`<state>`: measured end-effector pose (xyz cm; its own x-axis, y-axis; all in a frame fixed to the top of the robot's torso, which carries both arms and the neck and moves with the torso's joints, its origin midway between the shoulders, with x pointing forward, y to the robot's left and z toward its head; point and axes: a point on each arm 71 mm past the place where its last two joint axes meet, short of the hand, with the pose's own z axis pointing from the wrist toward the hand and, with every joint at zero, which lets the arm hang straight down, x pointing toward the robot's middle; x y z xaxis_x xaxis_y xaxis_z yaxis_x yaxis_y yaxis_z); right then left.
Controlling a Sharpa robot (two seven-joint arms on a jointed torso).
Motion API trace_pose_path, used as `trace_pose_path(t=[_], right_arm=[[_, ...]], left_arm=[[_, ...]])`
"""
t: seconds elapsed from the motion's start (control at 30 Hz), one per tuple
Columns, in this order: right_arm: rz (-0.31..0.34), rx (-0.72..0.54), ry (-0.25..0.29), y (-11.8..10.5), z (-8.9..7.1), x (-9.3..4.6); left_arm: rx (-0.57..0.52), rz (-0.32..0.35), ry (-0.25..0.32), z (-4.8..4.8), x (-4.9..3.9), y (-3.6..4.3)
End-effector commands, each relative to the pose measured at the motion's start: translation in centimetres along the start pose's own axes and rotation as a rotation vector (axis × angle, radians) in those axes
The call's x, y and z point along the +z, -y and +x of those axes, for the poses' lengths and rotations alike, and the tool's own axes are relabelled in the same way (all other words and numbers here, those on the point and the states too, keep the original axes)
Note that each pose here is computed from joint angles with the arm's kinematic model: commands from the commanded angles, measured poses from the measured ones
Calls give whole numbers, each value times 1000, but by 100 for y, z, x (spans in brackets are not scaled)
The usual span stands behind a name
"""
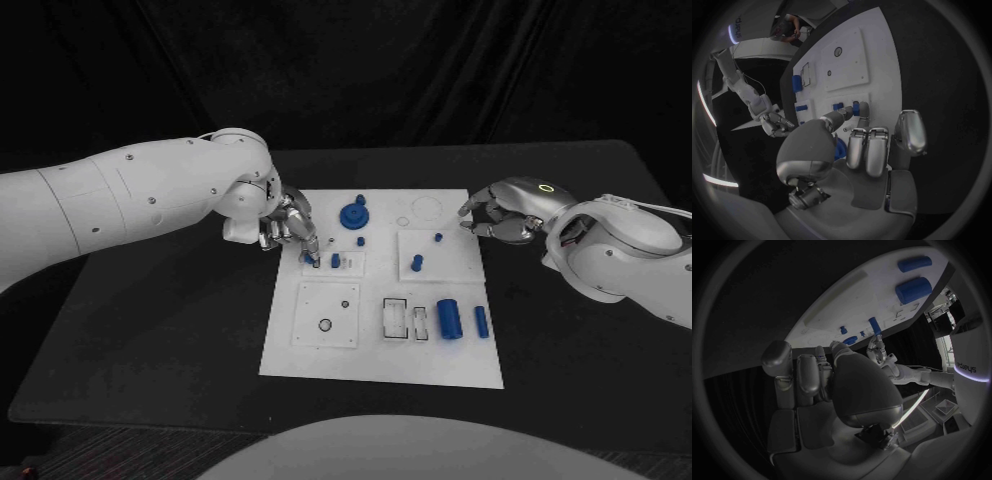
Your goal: Assemble the parts on the task board
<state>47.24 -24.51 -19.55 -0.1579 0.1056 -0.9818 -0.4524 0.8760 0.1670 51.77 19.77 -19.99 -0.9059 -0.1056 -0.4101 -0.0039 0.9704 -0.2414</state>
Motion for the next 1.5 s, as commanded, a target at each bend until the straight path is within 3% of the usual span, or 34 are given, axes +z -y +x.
trace_pose_path(t=[0.03,0.8,1.5], right_arm=[[21,19,-10,14,14,-5],[25,25,-14,20,16,-6],[31,23,-23,33,23,-13]], left_arm=[[9,-1,-24,18,3,21],[-6,5,-1,50,61,91],[-32,-31,19,64,97,19]])
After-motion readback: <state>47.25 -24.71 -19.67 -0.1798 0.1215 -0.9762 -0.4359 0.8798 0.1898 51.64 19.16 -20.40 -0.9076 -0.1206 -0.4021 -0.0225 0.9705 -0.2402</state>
